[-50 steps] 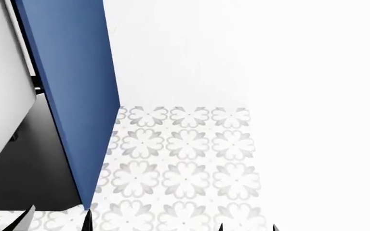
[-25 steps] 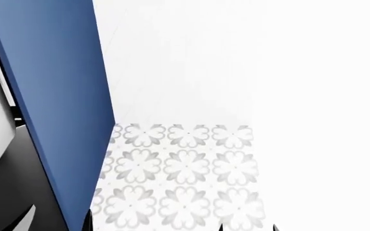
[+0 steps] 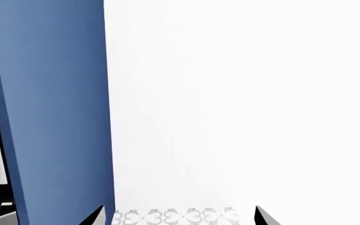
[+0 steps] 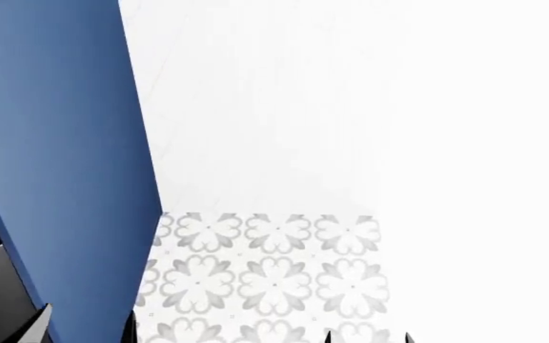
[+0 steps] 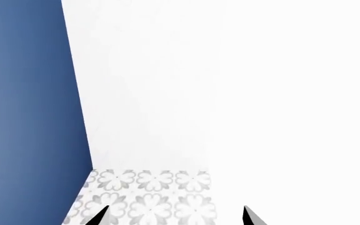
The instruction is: Close the fridge door
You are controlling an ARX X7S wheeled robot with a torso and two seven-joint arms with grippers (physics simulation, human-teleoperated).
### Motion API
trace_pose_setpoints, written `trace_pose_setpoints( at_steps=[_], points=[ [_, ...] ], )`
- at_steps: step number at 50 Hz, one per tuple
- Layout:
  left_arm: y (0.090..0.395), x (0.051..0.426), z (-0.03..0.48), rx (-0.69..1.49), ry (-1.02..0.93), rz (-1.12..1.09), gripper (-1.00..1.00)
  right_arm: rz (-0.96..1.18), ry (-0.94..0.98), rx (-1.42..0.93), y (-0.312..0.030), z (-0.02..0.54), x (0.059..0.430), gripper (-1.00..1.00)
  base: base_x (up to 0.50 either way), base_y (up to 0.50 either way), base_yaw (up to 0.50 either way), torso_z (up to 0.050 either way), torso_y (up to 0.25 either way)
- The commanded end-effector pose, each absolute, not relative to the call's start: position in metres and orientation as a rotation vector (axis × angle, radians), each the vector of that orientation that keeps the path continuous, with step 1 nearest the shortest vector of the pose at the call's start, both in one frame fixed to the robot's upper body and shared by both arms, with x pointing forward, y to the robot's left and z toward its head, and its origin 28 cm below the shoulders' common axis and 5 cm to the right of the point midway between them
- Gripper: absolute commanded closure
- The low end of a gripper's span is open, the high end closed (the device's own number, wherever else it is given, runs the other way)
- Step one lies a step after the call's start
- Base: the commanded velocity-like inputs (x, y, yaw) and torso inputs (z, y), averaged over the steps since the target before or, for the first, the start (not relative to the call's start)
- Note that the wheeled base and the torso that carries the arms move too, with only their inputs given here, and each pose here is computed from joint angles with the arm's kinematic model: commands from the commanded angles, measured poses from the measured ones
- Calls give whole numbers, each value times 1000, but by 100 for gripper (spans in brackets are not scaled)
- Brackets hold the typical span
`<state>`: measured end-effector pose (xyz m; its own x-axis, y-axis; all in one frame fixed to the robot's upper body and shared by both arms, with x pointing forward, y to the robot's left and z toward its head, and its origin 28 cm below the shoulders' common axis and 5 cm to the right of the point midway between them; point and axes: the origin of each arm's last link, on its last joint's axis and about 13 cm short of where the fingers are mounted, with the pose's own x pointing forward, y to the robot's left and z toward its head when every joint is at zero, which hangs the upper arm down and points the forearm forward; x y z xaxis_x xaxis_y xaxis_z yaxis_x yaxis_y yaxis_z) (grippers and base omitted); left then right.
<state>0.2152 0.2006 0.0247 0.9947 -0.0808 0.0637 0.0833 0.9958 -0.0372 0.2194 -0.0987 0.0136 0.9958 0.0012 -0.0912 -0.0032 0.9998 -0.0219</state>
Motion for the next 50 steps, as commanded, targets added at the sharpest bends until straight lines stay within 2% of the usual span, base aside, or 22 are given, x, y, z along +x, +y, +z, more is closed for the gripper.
trace_pose_setpoints(
  at_steps=[1,24,31,39,50],
  points=[
    [201,215,25,-37,-63,-83,-100,2,90,-20,-98,14,220,-100,500,-1,0,0,0],
    [201,214,26,-36,-65,-83,-100,5,70,-25,-98,15,218,-100,492,-1,0,0,0],
    [201,214,26,-36,-65,-84,-100,28,57,-35,-98,16,217,-100,0,31,0,0,0],
    [200,214,25,-36,-65,-85,-100,25,67,-41,-98,16,217,-100,71,482,0,0,0],
    [199,214,25,-36,-64,-85,-100,31,66,-76,-98,15,218,-100,10,62,0,0,1]
  ],
)
